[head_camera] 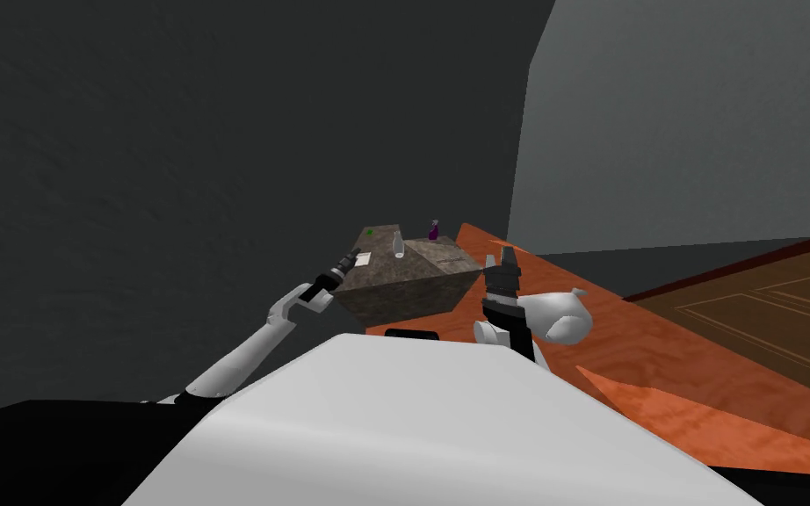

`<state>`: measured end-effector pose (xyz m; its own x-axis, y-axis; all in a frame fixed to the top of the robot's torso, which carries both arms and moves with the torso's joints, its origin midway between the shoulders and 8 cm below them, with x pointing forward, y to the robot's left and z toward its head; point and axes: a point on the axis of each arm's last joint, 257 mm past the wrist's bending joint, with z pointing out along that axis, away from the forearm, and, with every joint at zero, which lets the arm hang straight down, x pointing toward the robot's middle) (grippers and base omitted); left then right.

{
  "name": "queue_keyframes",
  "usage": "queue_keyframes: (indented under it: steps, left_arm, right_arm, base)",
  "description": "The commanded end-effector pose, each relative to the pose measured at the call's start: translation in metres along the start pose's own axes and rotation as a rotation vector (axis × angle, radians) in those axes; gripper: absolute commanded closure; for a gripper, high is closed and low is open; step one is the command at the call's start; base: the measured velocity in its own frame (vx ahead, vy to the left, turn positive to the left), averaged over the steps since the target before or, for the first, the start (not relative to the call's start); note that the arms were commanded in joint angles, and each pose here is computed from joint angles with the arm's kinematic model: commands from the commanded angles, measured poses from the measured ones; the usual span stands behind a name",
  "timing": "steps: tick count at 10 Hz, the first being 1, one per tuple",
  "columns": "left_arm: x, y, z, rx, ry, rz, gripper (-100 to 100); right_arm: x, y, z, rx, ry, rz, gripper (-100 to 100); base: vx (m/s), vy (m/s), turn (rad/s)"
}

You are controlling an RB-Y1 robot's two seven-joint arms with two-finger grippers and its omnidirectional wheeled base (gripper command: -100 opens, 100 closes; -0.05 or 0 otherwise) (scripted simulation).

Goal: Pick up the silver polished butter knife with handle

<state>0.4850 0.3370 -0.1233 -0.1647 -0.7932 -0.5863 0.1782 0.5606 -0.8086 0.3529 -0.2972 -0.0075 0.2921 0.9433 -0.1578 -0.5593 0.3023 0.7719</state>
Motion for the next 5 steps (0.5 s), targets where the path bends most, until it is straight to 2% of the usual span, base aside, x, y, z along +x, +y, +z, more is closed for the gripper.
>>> queue_keyframes:
  steps: [1,2,3,4,5]
  left_arm:
    - [-0.004,0.021,0.002,-0.062,0.023,0.032,-100]
    - [-0.006,0.02,0.002,-0.063,0.025,0.039,-100]
    - [-0.009,0.039,0.003,-0.119,0.043,0.065,-100]
    - [-0.01,0.039,0.003,-0.12,0.045,0.071,-100]
    - [-0.014,0.059,0.003,-0.179,0.062,0.097,-100]
  right_arm:
    - [0.0,0.0,0.0,0.0,0.0,0.0,0]
    - [0.0,0.0,0.0,0.0,0.0,0.0,0]
    - [0.0,0.0,0.0,0.0,0.0,0.0,0]
    - [0.0,0.0,0.0,0.0,0.0,0.0,0]
    - [0.0,0.0,0.0,0.0,0.0,0.0,0]
  base:
    - [0.0,-0.031,-0.185]
    - [-0.002,-0.023,-0.098]
    - [0.002,-0.031,-0.21]
    - [0.005,-0.023,-0.12]
    - [0.006,-0.026,-0.198]
